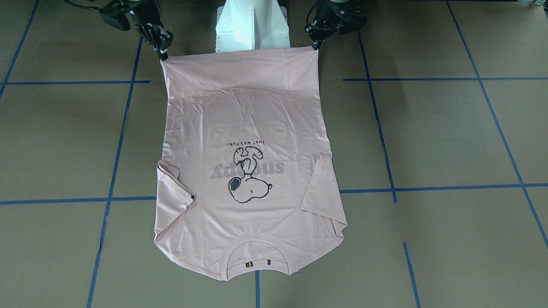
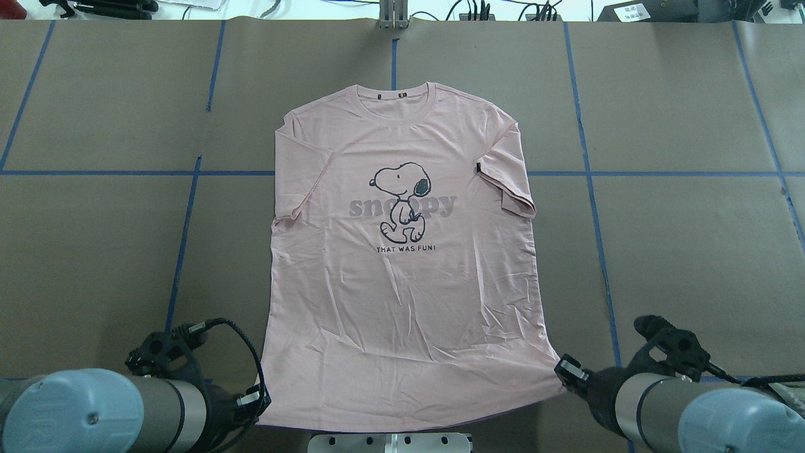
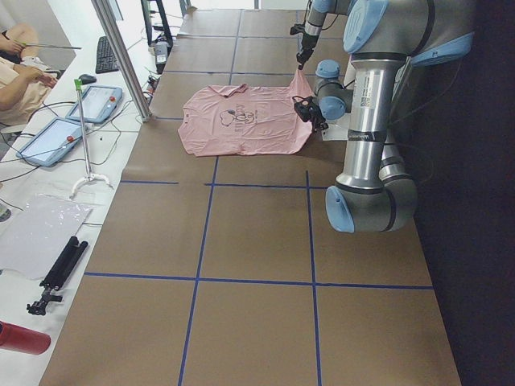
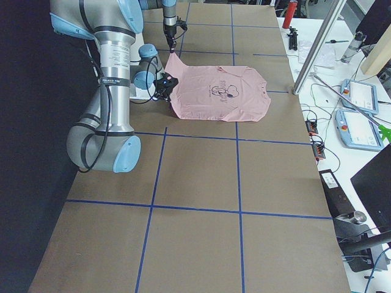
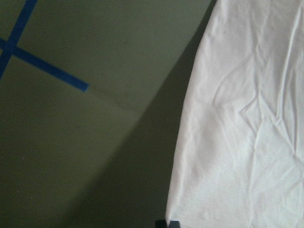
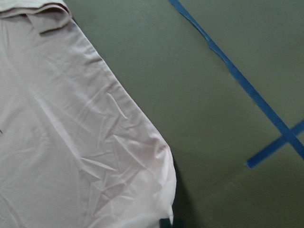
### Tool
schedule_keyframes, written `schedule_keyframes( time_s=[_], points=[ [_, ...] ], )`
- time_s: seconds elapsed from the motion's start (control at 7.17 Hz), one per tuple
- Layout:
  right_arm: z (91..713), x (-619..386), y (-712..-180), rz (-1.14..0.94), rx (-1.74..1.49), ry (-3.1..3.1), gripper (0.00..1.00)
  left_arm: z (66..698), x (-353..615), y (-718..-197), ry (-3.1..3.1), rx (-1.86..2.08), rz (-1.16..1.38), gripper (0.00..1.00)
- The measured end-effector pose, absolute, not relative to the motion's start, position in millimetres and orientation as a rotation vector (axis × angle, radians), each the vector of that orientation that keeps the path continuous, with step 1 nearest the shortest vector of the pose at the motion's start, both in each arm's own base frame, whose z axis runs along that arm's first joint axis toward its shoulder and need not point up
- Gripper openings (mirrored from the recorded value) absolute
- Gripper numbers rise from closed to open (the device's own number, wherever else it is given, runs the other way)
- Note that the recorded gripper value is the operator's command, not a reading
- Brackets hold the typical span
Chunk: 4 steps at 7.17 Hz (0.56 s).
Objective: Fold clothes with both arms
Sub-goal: 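Lift the hem with both grippers and fold it toward the collar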
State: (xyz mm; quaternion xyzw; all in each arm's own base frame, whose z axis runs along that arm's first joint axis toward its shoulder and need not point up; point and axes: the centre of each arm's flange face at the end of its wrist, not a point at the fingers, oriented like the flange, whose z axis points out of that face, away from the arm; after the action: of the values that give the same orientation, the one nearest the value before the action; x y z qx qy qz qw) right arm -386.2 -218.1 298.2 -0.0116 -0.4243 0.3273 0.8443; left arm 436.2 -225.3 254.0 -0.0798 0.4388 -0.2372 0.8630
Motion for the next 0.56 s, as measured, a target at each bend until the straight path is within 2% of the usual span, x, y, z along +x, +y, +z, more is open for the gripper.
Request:
schedule_keyframes(
  time_s=[0.42, 0.56],
  points=[
    [288.4, -401.5, -377.9, 0.660, 0.181, -0.855, 0.00, 267.8, 438.5, -401.0, 0.905, 0.085, -0.554, 0.00],
    [286.5, -386.0, -421.0, 0.652, 0.224, -0.828, 0.00, 266.2, 427.8, -436.6, 0.931, 0.135, -0.576, 0.00]
  ],
)
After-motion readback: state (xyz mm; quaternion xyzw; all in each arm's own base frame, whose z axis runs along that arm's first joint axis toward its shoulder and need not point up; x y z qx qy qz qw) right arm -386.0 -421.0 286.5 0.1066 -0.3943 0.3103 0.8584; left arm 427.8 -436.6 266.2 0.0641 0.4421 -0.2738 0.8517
